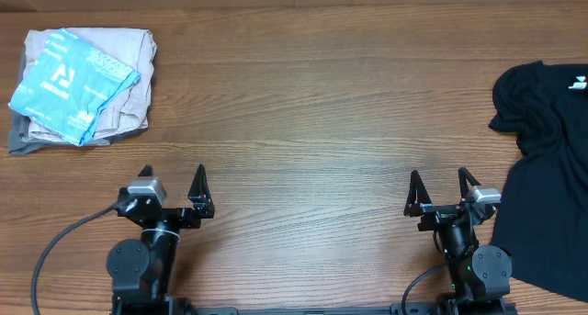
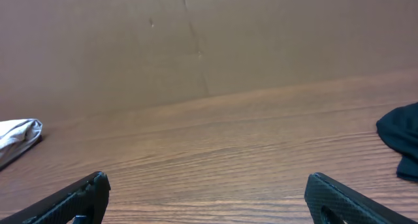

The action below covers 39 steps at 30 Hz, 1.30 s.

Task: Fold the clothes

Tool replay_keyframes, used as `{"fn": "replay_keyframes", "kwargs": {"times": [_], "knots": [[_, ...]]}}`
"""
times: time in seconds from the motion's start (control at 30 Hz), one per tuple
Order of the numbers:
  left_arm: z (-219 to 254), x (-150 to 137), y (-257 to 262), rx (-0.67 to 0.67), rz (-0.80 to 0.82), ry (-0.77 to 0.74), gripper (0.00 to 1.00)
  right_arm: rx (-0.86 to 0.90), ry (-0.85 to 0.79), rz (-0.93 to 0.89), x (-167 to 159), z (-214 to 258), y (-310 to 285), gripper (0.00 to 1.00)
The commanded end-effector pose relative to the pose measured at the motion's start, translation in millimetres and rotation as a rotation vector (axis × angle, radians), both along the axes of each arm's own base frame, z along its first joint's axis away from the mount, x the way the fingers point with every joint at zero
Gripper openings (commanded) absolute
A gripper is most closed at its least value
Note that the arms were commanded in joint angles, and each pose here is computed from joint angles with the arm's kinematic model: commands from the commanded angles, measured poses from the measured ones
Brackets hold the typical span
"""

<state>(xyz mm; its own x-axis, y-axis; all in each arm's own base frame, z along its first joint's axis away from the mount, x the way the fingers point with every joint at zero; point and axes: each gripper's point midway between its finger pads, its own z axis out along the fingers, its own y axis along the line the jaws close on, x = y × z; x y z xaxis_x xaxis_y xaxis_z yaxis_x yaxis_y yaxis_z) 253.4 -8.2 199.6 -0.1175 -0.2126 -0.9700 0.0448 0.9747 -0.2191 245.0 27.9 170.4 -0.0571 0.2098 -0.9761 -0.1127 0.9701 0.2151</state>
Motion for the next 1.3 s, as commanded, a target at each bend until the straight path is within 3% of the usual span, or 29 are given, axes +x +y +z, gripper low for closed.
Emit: {"fn": "replay_keyframes", "kwargs": {"times": [0.0, 0.43, 0.83, 1.27], "knots": [[-18, -1, 10, -0.001, 0.063, 0.009, 1.00, 0.005, -0.006, -0.013, 0, -1, -3, 1.00], [-54, -4, 15, 0.009, 0.093, 0.016, 1.00, 0.005, -0.007, -0.013, 0, -1, -3, 1.00], [-58, -5, 10, 0.253, 0.042, 0.028, 1.00, 0.005, -0.006, -0.013, 0, -1, -3, 1.00], [-58, -5, 8, 0.231, 0.036, 0.027, 1.00, 0.005, -0.006, -0.013, 0, -1, -3, 1.00]]}}
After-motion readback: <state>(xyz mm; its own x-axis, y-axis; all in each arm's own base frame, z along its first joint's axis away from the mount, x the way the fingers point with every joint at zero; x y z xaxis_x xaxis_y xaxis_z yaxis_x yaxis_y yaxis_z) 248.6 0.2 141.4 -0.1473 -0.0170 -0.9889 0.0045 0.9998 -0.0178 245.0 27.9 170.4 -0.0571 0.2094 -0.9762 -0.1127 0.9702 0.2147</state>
